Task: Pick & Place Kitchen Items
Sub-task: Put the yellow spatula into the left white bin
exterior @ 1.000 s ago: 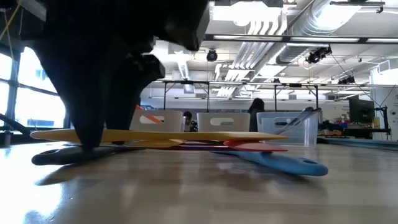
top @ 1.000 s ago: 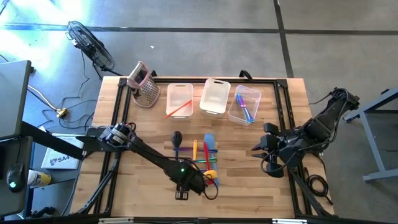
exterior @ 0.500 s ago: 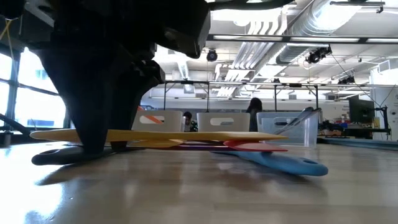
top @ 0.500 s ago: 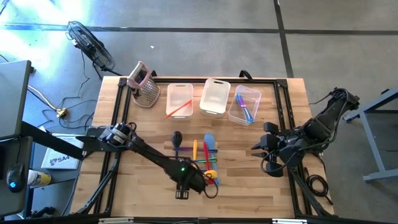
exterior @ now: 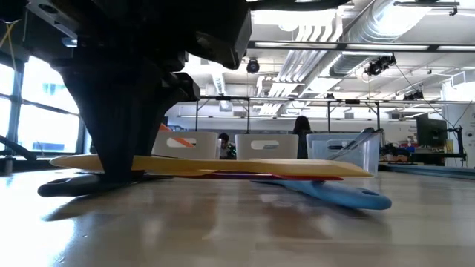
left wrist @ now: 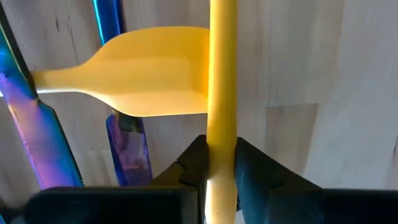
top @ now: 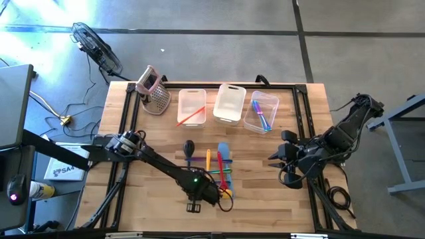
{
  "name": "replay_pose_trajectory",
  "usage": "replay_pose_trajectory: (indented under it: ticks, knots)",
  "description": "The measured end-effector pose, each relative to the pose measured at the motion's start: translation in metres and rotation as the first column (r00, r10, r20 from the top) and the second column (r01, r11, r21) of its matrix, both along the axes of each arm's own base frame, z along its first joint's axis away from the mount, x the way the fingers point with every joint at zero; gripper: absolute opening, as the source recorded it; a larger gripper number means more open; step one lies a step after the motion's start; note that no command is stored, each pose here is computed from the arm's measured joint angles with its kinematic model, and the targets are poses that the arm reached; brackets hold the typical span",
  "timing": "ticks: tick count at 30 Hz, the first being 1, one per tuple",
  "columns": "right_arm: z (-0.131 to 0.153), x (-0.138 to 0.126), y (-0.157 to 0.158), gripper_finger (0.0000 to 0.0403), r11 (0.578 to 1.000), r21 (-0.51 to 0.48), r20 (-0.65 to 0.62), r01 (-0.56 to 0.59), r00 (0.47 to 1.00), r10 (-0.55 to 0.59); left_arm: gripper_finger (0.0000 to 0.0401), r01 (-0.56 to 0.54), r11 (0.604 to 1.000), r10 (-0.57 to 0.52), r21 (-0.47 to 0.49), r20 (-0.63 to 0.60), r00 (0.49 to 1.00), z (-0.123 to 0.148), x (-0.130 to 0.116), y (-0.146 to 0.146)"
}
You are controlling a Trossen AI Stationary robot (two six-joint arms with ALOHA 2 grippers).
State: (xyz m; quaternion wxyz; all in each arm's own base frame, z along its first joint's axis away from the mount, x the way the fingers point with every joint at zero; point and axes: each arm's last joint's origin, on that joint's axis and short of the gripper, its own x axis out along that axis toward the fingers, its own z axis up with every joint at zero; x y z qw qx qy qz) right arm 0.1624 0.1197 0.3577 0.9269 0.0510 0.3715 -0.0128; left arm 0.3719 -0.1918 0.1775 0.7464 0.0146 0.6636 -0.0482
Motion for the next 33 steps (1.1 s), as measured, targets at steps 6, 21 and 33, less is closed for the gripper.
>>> replay_pose_trajectory:
  ticks: [6, 21, 33]
  knots:
    - [0.0, 0.0, 0.0, 0.0094, 1.0, 0.0, 0.0, 0.0, 1.0, 0.0, 0.0056, -0.001, 1.0, 0.0, -0.016, -0.009, 1.0, 0.0, 0.0, 0.0]
    - [0.0, 0.0, 0.0, 0.0094, 1.0, 0.003, 0.0, 0.002, 1.0, -0.002, 0.0045, -0.073, 0.995, 0.07, -0.073, -0.038, 0.997, 0.003, -0.002, -0.005]
    - [0.0, 0.0, 0.0, 0.0094, 1.0, -0.014, 0.0, -0.014, 1.0, 0.014, 0.0045, -0.113, 0.99, 0.118, -0.084, 0.054, 0.992, 0.035, 0.01, -0.01]
